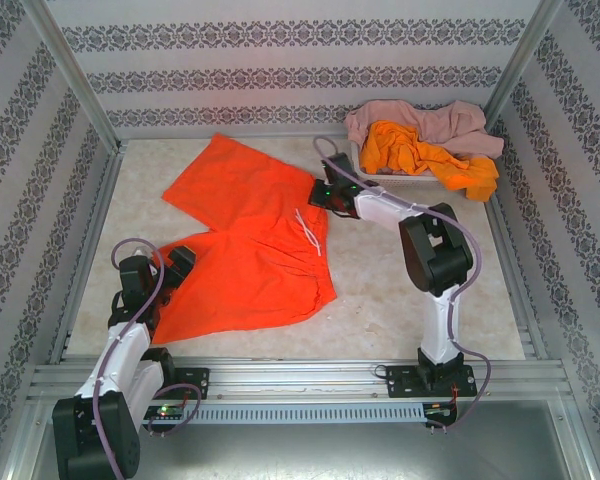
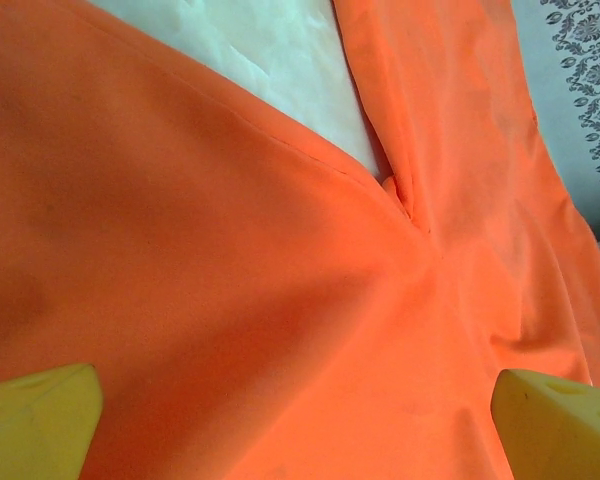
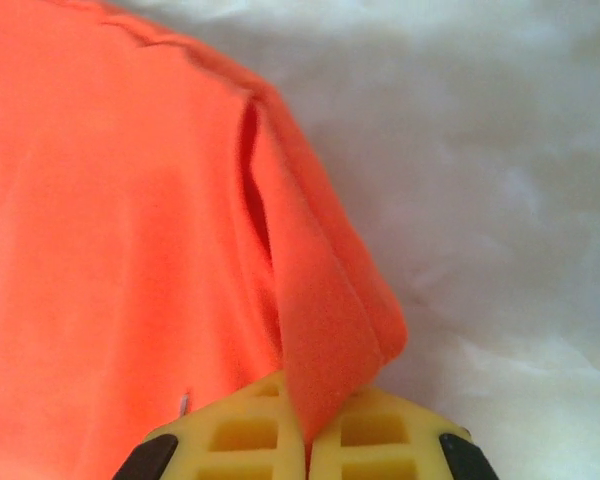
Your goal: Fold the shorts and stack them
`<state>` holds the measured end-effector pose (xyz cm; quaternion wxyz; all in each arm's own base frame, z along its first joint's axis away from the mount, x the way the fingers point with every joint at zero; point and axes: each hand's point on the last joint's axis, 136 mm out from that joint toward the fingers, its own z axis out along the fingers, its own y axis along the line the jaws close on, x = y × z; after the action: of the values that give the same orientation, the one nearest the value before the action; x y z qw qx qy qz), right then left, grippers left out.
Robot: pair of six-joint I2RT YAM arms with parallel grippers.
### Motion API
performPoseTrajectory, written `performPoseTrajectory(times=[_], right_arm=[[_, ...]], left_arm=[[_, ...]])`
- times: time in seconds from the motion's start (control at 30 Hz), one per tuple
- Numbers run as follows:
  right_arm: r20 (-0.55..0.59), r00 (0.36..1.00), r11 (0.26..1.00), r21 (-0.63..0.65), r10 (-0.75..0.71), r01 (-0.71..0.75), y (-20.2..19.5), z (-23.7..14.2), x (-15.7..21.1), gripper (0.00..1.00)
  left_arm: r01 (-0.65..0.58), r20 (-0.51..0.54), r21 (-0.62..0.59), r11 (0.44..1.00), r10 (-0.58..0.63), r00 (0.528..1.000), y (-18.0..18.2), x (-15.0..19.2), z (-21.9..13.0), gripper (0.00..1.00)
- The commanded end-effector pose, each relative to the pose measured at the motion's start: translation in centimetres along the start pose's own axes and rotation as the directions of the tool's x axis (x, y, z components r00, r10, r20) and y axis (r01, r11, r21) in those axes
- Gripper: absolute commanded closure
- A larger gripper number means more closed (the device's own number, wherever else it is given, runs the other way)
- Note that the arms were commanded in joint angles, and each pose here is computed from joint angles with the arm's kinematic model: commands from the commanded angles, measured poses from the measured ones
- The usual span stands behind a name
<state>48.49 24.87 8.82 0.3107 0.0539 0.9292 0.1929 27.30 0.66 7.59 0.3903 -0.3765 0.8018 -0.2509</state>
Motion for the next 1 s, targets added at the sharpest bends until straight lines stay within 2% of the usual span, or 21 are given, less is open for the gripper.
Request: performPoseTrajectory(times=[0.0, 0.03, 0.13, 0.17, 0.2, 0.23, 0.27, 0.4, 0.47, 0.57, 0.8, 0.97], right_arm=[[0.032, 0.944, 0.922, 0.230, -0.327, 0.312, 1.9, -3.6, -1.0, 0.95], [0.005, 0.919, 0.884, 0.274, -0.394, 0.378, 2.4, -3.5, -0.5, 0.88], [-0.060, 0.845, 0.774, 0.372, -0.531, 0.512, 3.4, -3.9, -0.1, 0.50], [-0.066, 0.836, 0.764, 0.372, -0.544, 0.527, 3.7, -4.3, 0.0, 0.43], [-0.060, 0.841, 0.777, 0.353, -0.537, 0.521, 4.0, -4.7, -0.1, 0.39], [-0.045, 0.858, 0.808, 0.315, -0.511, 0.498, 4.4, -5.4, -0.2, 0.30], [-0.023, 0.882, 0.848, 0.265, -0.471, 0.459, 4.7, -6.3, -0.5, 0.27], [0.020, 0.961, 0.961, 0.007, -0.276, 0.276, 6.1, -8.5, -0.9, 0.19], [-0.022, 0.980, 0.973, -0.124, -0.198, 0.194, 6.8, -8.4, -0.7, 0.16], [-0.108, 0.985, 0.964, -0.243, -0.134, 0.105, 7.7, -7.3, -0.1, 0.14], [-0.233, 0.972, 0.963, -0.258, 0.013, -0.074, 6.4, -2.1, 0.6, 0.14], [-0.284, 0.958, 0.960, -0.254, 0.043, -0.119, 6.6, 1.8, 1.3, 0.14]], left_arm=[[-0.023, 0.010, 0.001, 1.000, 0.023, 1.000, 0.1, 0.2, 0.0, 0.00], [-0.024, 0.009, -0.001, 1.000, 0.024, 1.000, 0.1, 0.2, 0.0, 0.00], [-0.026, 0.009, 0.000, 1.000, 0.026, 1.000, 0.0, 0.2, 0.0, 0.00], [-0.028, 0.007, 0.000, 1.000, 0.028, 1.000, 0.0, 0.2, 0.0, 0.00], [-0.030, 0.007, -0.002, 1.000, 0.030, 1.000, 0.0, 0.2, 0.0, 0.00], [-0.030, 0.008, -0.002, 1.000, 0.030, 1.000, 0.0, 0.1, -0.1, 0.00], [-0.031, 0.008, -0.004, 0.999, 0.031, 0.999, 0.1, 0.2, -0.1, 0.00], [-0.034, 0.024, -0.007, 0.999, 0.034, 0.999, 0.1, -0.1, -0.3, 0.00], [-0.035, 0.032, -0.017, 0.999, 0.035, 0.999, 0.2, -0.2, -0.4, 0.00], [-0.034, 0.047, -0.056, 0.998, 0.036, 0.998, 0.8, -0.5, -0.5, 0.00], [-0.007, 0.068, -0.151, 0.989, 0.018, 0.998, 2.8, -0.6, -0.7, 0.00], [-0.001, 0.071, -0.172, 0.985, 0.014, 0.997, 3.3, -0.5, -0.7, 0.00]])
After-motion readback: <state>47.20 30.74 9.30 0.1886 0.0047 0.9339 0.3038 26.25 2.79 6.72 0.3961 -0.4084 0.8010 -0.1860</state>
